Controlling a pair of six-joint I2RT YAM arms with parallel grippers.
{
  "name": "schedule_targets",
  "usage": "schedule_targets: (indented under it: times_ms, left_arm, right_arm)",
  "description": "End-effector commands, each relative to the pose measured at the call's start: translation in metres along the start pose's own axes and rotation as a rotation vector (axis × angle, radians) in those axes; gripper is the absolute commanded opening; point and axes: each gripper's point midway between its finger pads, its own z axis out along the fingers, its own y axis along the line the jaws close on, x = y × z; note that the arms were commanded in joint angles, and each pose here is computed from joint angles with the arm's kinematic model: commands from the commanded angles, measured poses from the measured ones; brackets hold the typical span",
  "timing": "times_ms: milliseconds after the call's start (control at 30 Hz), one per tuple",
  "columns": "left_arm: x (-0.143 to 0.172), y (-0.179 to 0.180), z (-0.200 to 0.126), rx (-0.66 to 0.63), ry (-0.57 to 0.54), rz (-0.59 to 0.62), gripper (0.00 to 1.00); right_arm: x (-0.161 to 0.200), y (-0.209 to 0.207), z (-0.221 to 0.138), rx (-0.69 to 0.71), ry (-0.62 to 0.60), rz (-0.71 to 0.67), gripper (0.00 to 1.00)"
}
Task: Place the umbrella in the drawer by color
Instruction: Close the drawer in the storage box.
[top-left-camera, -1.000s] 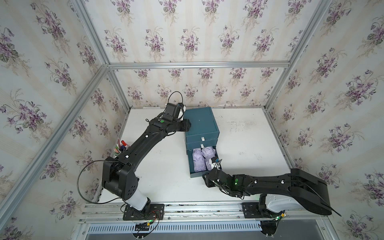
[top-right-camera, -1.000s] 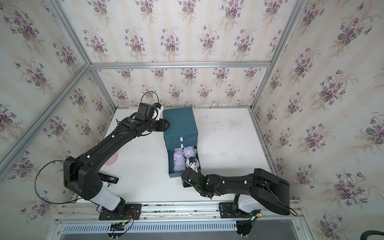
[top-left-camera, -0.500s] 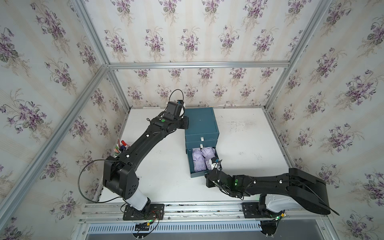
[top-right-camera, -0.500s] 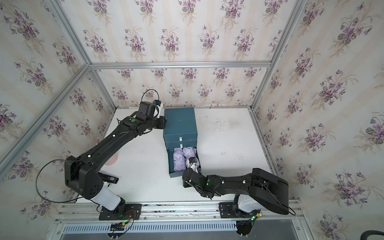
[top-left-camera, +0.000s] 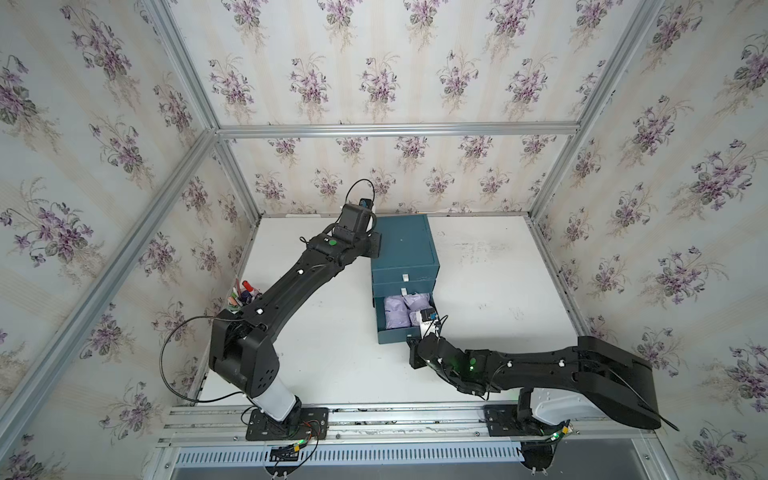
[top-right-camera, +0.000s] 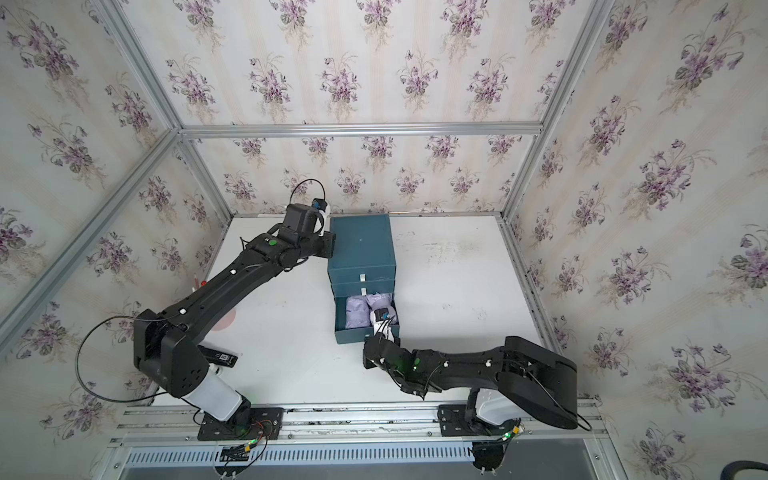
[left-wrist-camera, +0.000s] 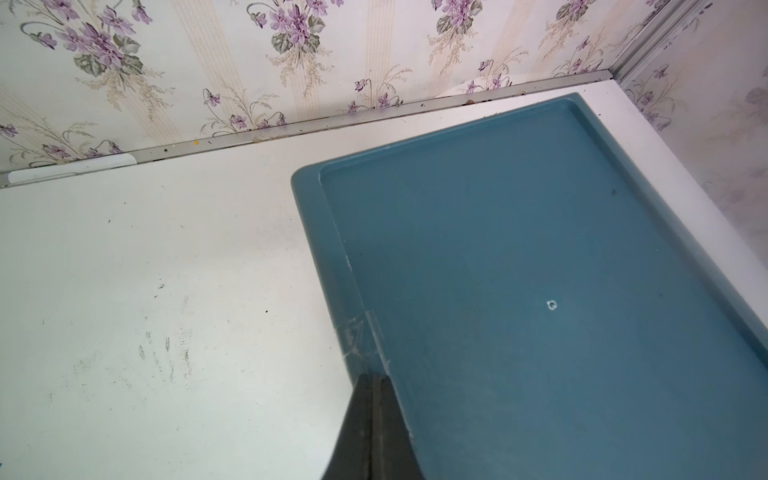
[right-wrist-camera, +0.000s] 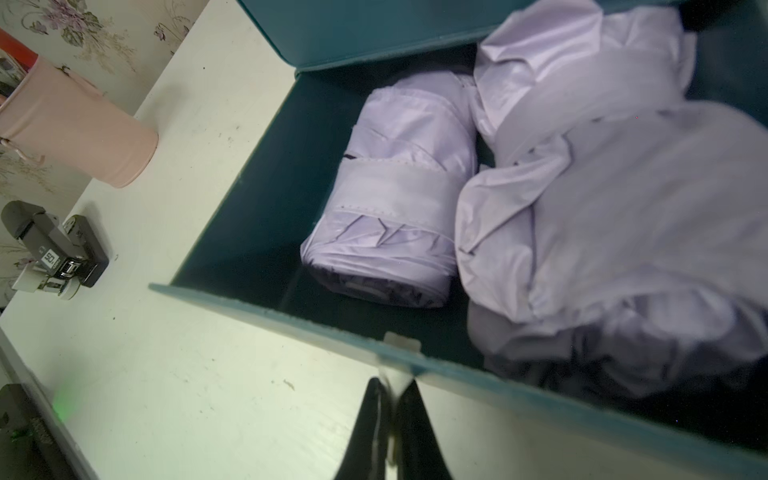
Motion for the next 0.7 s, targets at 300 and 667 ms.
schedule_targets:
  times_ms: [300,667]
  left_arm:
    - [0.109,0.003,-0.006,0.015,0.396,0.03,0.03]
    - [0.113,0.001,-0.008,0.031,0.407,0.045,0.02]
  right_arm:
    - [-0.049,0.007,0.023,0.024,-0.178,-0.024,0.43]
    - [-0.064,0.017,0.064,0.057,-0.211,-0.134,0.8]
